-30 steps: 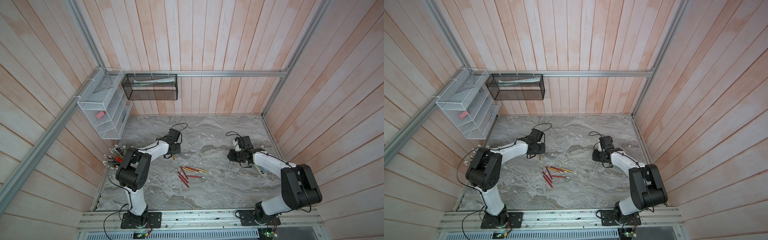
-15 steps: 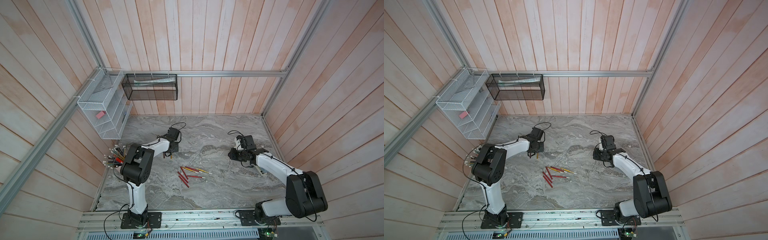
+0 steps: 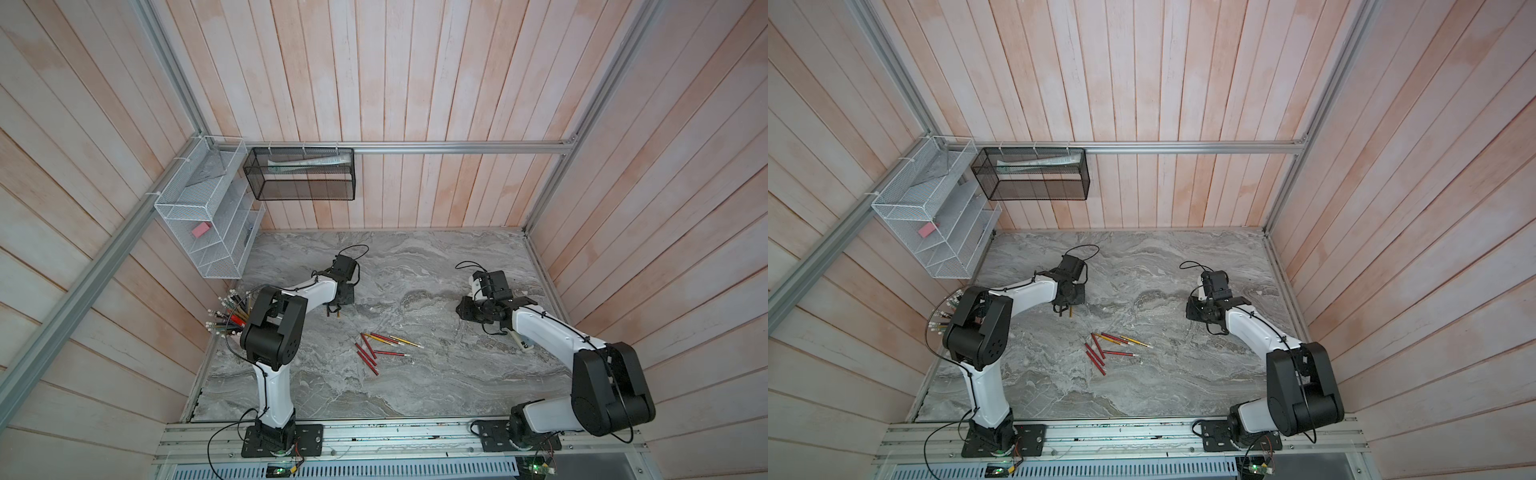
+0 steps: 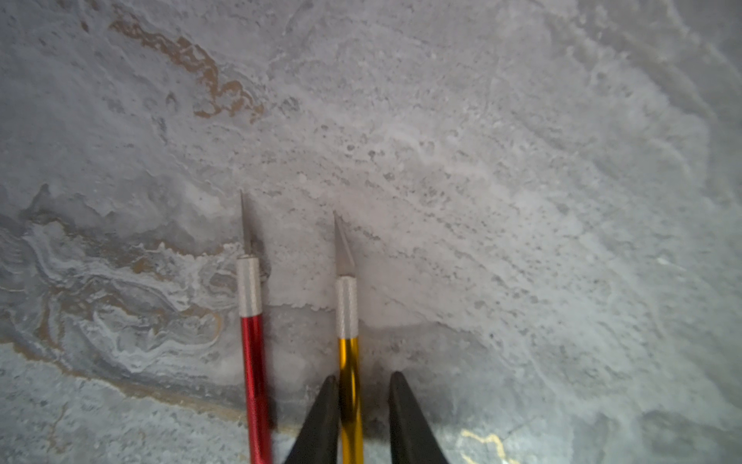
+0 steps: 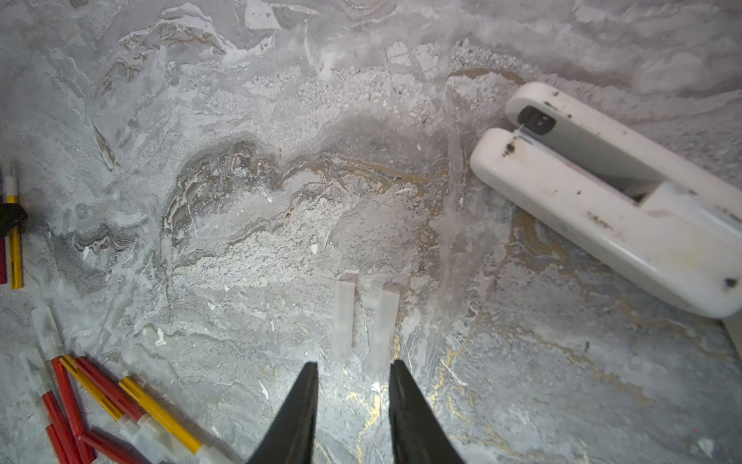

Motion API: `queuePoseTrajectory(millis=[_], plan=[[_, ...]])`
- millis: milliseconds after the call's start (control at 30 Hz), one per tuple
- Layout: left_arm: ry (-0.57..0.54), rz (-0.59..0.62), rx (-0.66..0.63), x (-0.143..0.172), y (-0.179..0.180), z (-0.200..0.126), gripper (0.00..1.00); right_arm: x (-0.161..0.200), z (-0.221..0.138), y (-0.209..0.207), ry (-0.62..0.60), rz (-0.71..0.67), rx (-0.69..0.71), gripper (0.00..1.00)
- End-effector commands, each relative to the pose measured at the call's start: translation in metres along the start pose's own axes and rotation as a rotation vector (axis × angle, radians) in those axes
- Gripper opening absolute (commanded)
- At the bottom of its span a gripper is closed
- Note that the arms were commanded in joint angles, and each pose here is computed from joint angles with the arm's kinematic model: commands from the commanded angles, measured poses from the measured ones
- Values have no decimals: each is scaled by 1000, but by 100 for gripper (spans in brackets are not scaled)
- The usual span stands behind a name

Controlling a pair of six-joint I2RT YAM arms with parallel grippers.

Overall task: Remove protective caps from carving knives
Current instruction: Place the carving knife at the center of the board.

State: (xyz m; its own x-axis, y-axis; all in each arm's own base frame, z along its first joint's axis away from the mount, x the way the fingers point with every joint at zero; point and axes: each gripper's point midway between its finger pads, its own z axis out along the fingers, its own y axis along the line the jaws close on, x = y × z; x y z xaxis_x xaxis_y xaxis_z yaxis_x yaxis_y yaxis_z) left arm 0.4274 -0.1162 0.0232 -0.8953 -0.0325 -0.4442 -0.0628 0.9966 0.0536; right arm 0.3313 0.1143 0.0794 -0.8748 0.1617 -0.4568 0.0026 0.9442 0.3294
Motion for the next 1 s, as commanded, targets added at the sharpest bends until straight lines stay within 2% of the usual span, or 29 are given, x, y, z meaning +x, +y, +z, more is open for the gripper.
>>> queuePoseTrajectory(millis=[0,167,433,667,733,867,967], plan=[[-2,-2,-5,-4,0,1,25,-3,-1,3,10,8,-9,33],[-20,-13,1,-10,1,-12,26,-2,-3,7,12,9,-28,33],[-76,-43,27,-22,2,-50,29,3,-4,18,18,-31,-19,33],[-97,-20,81,-6,-17,-79,30,24,6,48,67,-123,-49,26],[-88,-10,112,2,-26,-83,30,34,9,56,93,-147,-61,21],[-63,-2,169,17,-40,-85,30,53,12,73,136,-178,-95,3],[-58,-8,185,21,-43,-84,30,67,10,85,162,-190,-127,0]])
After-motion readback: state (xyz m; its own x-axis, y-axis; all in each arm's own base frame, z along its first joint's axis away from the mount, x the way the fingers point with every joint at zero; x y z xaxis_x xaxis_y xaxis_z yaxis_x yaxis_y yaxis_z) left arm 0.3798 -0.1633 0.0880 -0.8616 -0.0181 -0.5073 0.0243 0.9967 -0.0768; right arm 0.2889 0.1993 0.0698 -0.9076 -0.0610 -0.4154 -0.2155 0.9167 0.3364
